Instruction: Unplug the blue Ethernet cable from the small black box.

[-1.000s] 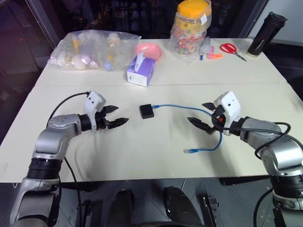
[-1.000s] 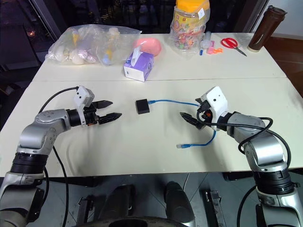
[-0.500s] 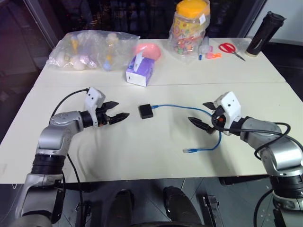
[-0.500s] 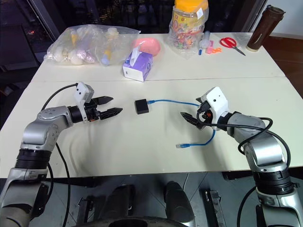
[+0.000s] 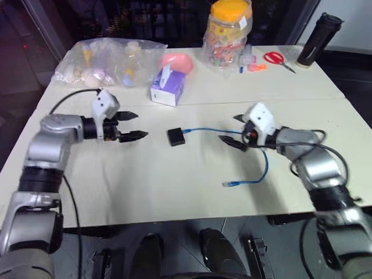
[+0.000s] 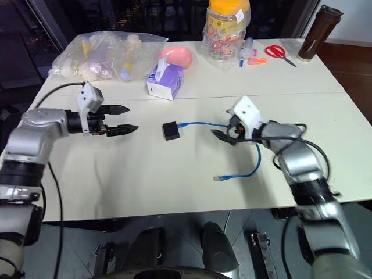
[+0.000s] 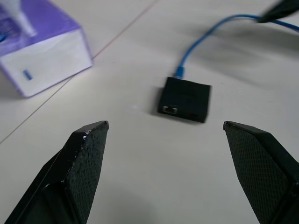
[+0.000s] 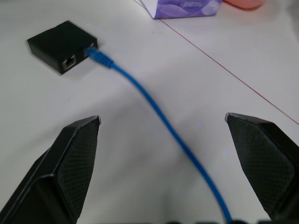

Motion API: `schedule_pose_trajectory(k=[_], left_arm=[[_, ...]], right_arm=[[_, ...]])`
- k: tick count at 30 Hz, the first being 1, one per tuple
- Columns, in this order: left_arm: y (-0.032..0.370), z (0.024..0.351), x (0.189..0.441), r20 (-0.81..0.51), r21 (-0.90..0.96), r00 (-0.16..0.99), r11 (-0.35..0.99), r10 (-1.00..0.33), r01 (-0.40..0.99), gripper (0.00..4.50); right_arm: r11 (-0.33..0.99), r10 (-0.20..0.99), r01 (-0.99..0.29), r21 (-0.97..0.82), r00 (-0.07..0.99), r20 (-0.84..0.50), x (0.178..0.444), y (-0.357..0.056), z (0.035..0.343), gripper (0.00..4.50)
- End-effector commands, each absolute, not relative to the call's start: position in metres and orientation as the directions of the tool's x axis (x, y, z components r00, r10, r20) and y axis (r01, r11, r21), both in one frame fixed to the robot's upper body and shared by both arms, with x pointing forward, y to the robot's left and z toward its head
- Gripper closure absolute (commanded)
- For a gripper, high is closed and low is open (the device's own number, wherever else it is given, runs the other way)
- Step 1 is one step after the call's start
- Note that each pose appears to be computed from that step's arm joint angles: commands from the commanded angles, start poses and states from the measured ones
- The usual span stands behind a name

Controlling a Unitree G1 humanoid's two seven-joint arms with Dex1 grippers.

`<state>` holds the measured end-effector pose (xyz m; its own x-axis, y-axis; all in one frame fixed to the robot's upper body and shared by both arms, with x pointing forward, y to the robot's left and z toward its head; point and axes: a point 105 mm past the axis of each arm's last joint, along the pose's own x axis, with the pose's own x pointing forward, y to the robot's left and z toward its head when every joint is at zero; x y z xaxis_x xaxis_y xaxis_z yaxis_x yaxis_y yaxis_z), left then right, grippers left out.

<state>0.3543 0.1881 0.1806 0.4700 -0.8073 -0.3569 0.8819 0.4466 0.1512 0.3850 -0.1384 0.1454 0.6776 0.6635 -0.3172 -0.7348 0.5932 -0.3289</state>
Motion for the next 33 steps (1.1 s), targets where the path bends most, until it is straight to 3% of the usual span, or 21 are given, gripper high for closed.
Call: schedule_pose_trajectory(k=[1,5,10,13,20,21,26,29,33], left_arm=[[0.184,0.192,0.351,-0.353,0.173,0.453,0.419,-0.818,0.891,0.38],[0.181,0.192,0.345,-0.322,0.163,0.478,0.45,-0.817,0.878,0.38],[0.18,0.172,0.329,-0.347,0.143,0.499,0.481,-0.794,0.865,0.38],[0.182,0.169,0.326,-0.344,0.147,0.532,0.515,-0.774,0.844,0.33],[0.196,0.164,0.324,-0.346,0.162,0.611,0.596,-0.712,0.786,0.33],[0.196,0.163,0.325,-0.344,0.16,0.613,0.599,-0.711,0.784,0.33],[0.197,0.157,0.332,-0.327,0.145,0.628,0.62,-0.706,0.771,0.33],[0.195,0.165,0.351,-0.254,0.056,0.631,0.64,-0.733,0.766,0.33],[0.175,0.179,0.382,-0.139,-0.055,0.579,0.59,-0.804,0.806,0.33]], right_arm=[[0.51,0.685,-0.769,-0.386,0.634,-0.359,0.403,-0.125,0.139,0.0],[0.449,0.728,-0.83,-0.331,0.554,-0.403,0.417,-0.099,0.127,0.0],[0.352,0.744,-0.896,-0.27,0.443,-0.501,0.418,-0.067,0.1,0.0],[0.299,0.729,-0.907,-0.295,0.417,-0.543,0.416,-0.053,0.093,0.81],[0.132,0.654,-0.91,-0.393,0.378,-0.656,0.411,-0.051,0.08,4.35],[0.108,0.634,-0.896,-0.431,0.396,-0.664,0.413,-0.055,0.08,4.44],[-0.039,0.553,-0.675,-0.737,0.599,-0.579,0.436,-0.075,0.112,4.44],[-0.09,0.562,-0.374,-0.923,0.747,-0.357,0.451,-0.093,0.167,4.44],[-0.024,0.6,-0.135,-0.991,0.791,-0.123,0.448,-0.11,0.214,4.44]])
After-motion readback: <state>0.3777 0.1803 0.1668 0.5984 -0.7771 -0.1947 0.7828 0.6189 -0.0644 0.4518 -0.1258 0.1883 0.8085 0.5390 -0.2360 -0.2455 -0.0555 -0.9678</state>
